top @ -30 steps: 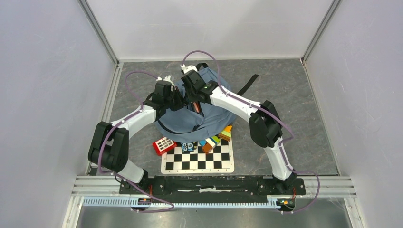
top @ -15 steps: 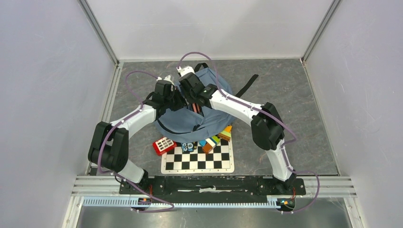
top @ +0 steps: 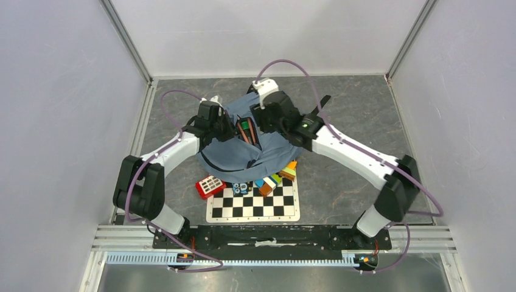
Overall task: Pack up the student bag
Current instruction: Place the stationery in the student bag, then pick up the stationery from the center of the board.
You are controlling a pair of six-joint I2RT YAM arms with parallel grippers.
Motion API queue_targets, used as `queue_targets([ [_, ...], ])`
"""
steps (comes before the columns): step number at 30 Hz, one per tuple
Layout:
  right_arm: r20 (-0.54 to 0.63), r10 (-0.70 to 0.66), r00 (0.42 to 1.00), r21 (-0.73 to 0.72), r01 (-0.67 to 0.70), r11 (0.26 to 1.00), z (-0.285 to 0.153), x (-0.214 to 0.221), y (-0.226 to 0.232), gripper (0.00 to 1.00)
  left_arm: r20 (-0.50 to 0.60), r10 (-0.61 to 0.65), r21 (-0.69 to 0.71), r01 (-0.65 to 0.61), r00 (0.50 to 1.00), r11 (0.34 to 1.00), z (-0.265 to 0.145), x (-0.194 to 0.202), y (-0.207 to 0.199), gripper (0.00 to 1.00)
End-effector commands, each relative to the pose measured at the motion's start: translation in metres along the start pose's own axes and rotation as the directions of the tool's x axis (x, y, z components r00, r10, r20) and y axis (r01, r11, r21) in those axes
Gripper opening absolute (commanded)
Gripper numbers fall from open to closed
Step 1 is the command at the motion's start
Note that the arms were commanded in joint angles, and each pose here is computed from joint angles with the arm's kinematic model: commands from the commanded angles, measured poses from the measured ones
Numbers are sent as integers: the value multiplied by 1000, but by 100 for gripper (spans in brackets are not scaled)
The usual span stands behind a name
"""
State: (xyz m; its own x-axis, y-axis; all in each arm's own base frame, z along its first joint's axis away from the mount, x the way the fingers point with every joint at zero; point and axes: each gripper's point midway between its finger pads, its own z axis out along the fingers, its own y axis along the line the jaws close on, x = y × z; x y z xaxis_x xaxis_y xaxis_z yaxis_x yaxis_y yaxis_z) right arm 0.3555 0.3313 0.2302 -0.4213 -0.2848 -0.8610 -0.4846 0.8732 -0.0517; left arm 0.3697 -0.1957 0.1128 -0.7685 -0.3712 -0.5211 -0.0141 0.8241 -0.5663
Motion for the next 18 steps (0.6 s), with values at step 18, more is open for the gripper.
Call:
queue_targets([
  [18,-343,-123,931,3,132,991,-7,150,-212,74,-20,-24,-1,24,1000,1000,5,-6,-9,2],
])
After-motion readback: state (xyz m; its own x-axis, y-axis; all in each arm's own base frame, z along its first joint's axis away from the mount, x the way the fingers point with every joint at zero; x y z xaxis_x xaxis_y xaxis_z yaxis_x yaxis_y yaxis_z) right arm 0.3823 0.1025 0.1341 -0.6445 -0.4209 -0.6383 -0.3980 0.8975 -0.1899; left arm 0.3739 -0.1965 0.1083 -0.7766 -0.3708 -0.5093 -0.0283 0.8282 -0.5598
